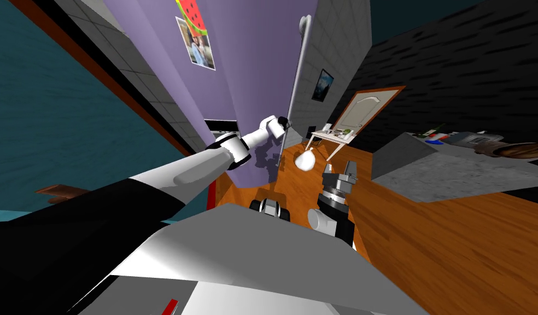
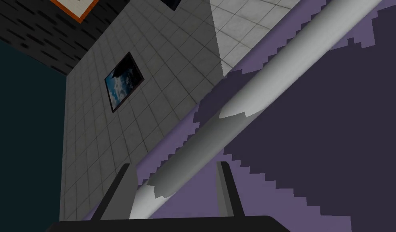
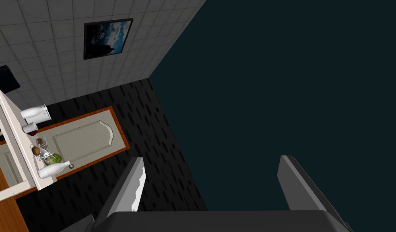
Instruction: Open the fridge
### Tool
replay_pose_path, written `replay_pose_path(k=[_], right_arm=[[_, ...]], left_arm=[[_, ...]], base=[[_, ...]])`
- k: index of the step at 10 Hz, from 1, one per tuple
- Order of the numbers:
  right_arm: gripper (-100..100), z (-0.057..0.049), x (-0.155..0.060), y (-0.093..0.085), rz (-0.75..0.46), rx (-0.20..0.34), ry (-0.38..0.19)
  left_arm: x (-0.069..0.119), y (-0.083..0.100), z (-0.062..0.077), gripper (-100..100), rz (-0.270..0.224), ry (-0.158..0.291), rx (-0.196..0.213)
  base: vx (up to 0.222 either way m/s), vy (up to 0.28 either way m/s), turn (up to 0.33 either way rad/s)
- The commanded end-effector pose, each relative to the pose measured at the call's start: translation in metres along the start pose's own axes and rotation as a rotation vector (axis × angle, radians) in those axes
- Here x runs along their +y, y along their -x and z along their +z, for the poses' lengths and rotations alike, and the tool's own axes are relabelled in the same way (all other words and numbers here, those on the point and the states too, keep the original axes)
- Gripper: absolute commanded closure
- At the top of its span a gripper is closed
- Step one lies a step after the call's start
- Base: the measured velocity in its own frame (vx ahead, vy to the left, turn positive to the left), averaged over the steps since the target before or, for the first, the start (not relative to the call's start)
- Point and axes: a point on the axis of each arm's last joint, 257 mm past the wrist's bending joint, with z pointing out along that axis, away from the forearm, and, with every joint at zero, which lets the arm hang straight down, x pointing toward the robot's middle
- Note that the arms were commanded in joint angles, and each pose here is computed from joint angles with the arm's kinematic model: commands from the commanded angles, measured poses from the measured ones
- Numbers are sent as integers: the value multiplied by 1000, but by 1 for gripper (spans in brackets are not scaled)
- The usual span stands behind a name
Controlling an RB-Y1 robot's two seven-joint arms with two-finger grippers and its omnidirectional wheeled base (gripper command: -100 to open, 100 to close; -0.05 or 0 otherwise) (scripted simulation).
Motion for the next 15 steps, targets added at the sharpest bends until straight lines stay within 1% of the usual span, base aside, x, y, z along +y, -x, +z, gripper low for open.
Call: replay_pose_path(k=[1, 6, 7, 8, 9, 10, 11, 15], right_arm=[[0, 0, 0, 0, 0, 0, 0], [0, 0, 0, 0, 0, 0, 0], [0, 0, 0, 0, 0, 0, 0], [0, 0, 0, 0, 0, 0, 0], [0, 0, 0, 0, 0, 0, 0], [0, 0, 0, 0, 0, 0, 0], [0, 0, 0, 0, 0, 0, 0], [0, 0, 0, 0, 0, 0, 0]], left_arm=[[-30, -27, -5, 100, 6, -53, 44], [-85, -79, -20, 100, 26, -142, 131], [-70, -76, -18, 100, 25, -119, 126], [-93, -102, -27, 100, 32, -161, 171], [-104, -112, -32, 100, 35, -182, 188], [-104, -112, -32, 100, 35, -182, 188], [-126, -132, -43, 100, 42, -223, 225], [-166, -173, -69, 100, 56, -304, 300]], base=[[-210, 123, -59], [-179, 172, -69], [-80, 78, -54], [-119, 122, -36], [-190, 202, -58], [-114, 165, -53], [-136, 215, -31], [-149, 198, -45]])
